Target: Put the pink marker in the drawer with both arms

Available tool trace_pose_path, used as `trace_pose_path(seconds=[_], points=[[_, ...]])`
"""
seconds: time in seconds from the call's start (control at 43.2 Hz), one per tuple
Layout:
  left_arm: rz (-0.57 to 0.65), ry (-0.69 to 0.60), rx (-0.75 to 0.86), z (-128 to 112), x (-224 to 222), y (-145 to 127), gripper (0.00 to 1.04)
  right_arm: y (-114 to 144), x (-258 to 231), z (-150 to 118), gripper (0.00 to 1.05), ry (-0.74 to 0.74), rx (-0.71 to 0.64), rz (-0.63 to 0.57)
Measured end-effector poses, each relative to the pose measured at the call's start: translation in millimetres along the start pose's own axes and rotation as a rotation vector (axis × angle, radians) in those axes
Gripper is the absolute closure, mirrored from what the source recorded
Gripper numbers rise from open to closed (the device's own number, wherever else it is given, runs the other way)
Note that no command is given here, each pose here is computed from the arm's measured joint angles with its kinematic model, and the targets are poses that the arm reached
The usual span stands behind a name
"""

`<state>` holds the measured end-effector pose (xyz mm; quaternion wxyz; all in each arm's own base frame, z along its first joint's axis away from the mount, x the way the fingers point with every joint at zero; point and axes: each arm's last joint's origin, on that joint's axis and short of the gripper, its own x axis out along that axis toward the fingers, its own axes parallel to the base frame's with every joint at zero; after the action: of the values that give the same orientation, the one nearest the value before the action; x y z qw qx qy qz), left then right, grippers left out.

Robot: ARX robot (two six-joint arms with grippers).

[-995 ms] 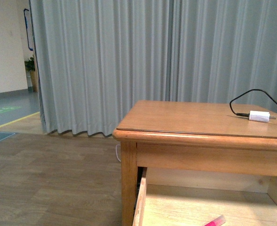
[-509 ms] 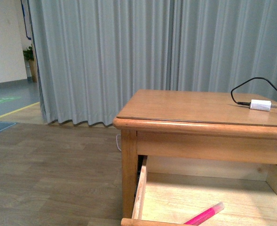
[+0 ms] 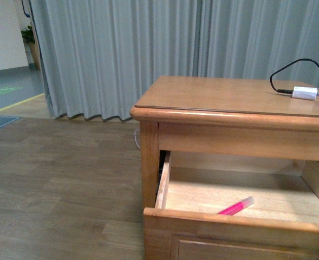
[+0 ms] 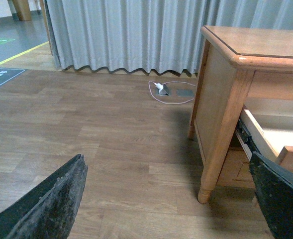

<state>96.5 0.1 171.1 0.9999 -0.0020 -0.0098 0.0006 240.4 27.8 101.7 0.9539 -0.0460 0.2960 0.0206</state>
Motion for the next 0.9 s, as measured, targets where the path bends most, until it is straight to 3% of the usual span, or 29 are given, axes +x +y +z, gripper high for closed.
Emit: trace_pose_path(seconds=[0.902], points=[[0.0, 0.0, 0.0, 0, 0, 0, 0.06, 16, 127, 92, 0.08, -0.207, 0.115, -0.115]])
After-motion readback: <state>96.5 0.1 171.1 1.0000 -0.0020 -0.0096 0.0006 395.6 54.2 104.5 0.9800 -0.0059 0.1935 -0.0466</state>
